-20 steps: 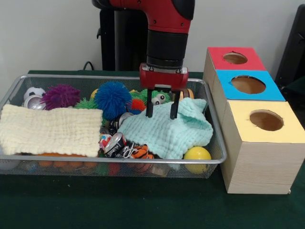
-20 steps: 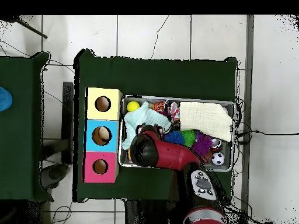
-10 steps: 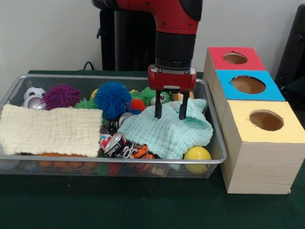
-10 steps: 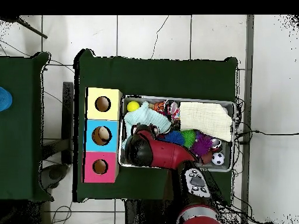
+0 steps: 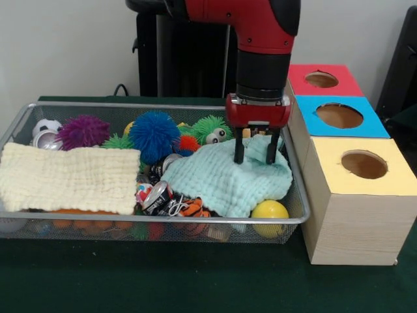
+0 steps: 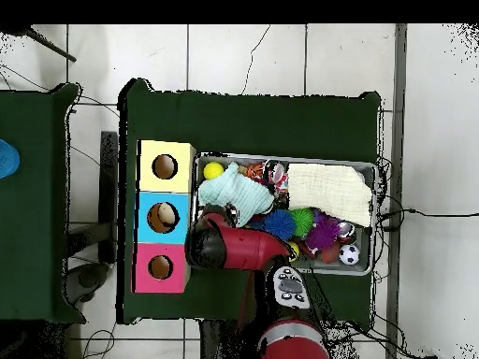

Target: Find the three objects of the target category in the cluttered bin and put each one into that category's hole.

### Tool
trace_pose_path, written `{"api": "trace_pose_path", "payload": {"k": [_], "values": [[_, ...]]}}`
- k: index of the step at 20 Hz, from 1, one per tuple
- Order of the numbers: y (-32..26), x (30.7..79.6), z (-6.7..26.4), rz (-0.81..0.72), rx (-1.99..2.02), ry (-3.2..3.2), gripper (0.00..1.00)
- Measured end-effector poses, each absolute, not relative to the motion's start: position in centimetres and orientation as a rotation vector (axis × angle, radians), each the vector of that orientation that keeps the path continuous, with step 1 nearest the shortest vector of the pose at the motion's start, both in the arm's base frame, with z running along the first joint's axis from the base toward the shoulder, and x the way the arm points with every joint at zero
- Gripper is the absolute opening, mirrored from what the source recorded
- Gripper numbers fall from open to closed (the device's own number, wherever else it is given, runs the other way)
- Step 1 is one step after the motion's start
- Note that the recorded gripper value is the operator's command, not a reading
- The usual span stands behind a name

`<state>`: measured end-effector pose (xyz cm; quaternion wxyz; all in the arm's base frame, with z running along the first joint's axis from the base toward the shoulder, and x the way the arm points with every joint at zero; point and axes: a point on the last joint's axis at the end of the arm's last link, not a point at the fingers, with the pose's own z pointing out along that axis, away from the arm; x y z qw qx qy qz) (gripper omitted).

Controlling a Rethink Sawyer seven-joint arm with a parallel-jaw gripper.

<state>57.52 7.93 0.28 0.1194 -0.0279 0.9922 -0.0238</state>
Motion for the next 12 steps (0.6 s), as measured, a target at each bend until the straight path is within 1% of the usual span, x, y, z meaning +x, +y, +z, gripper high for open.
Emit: {"api": "trace_pose_path", "payload": {"k": [4, 5, 10, 12], "values": [[8.9, 56.2, -1.2, -0.079, -0.113, 2.932, 1.00], [9.0, 55.4, -1.9, -0.087, -0.122, 2.949, 1.00], [8.4, 53.5, -3.9, -0.122, -0.132, 2.994, 1.00], [8.2, 53.3, -4.3, -0.135, -0.134, 2.994, 1.00]]}}
